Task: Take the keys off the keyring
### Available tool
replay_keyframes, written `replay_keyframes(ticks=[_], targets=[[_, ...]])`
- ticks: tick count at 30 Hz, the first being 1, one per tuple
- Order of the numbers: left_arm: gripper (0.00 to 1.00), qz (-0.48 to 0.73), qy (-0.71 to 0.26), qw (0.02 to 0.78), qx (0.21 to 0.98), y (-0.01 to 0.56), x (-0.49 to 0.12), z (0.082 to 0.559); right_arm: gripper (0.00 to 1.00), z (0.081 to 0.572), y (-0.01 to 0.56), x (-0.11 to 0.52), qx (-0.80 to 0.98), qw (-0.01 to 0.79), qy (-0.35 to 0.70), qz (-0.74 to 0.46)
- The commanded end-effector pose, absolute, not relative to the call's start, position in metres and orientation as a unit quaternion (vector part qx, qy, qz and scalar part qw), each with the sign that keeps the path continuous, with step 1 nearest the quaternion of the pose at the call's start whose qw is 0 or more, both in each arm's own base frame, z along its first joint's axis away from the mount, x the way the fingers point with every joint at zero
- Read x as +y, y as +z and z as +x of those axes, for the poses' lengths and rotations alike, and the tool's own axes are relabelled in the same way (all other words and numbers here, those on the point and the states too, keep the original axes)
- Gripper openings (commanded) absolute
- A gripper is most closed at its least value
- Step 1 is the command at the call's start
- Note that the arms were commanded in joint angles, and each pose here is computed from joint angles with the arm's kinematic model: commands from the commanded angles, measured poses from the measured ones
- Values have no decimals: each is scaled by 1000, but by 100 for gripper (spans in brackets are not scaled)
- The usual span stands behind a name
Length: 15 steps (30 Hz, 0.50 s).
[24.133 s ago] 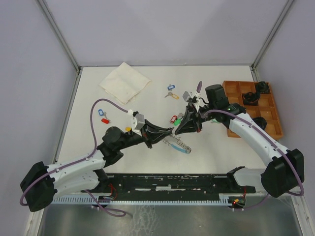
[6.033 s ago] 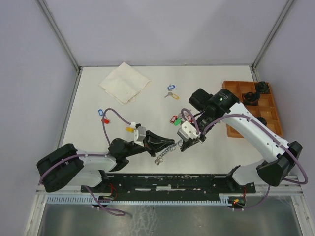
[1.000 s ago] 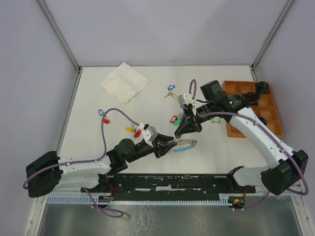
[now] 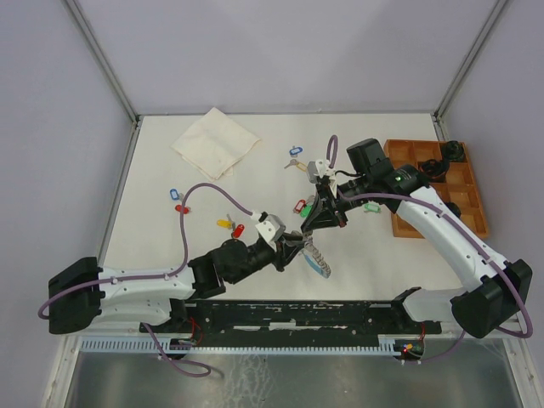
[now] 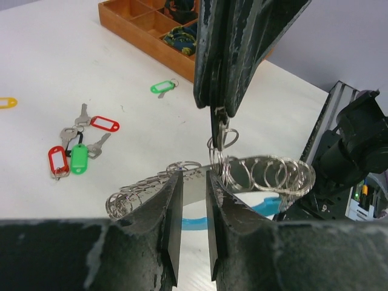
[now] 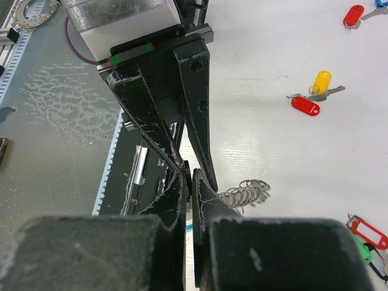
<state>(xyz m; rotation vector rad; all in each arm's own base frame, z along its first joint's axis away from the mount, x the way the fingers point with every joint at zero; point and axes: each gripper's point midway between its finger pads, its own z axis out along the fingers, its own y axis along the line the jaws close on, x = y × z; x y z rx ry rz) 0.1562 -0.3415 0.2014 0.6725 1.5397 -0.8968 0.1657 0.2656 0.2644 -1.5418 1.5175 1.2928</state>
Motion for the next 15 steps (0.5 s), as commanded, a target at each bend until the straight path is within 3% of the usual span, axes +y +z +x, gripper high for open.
replay_keyframes(ticks=[1, 15], targets=[[29, 270, -412, 618, 613, 247, -350, 158, 1, 165, 281, 266, 551, 333, 490, -587], [33, 274, -418, 616, 609, 249, -349, 155, 1, 169, 279, 267, 561, 336, 486, -581]])
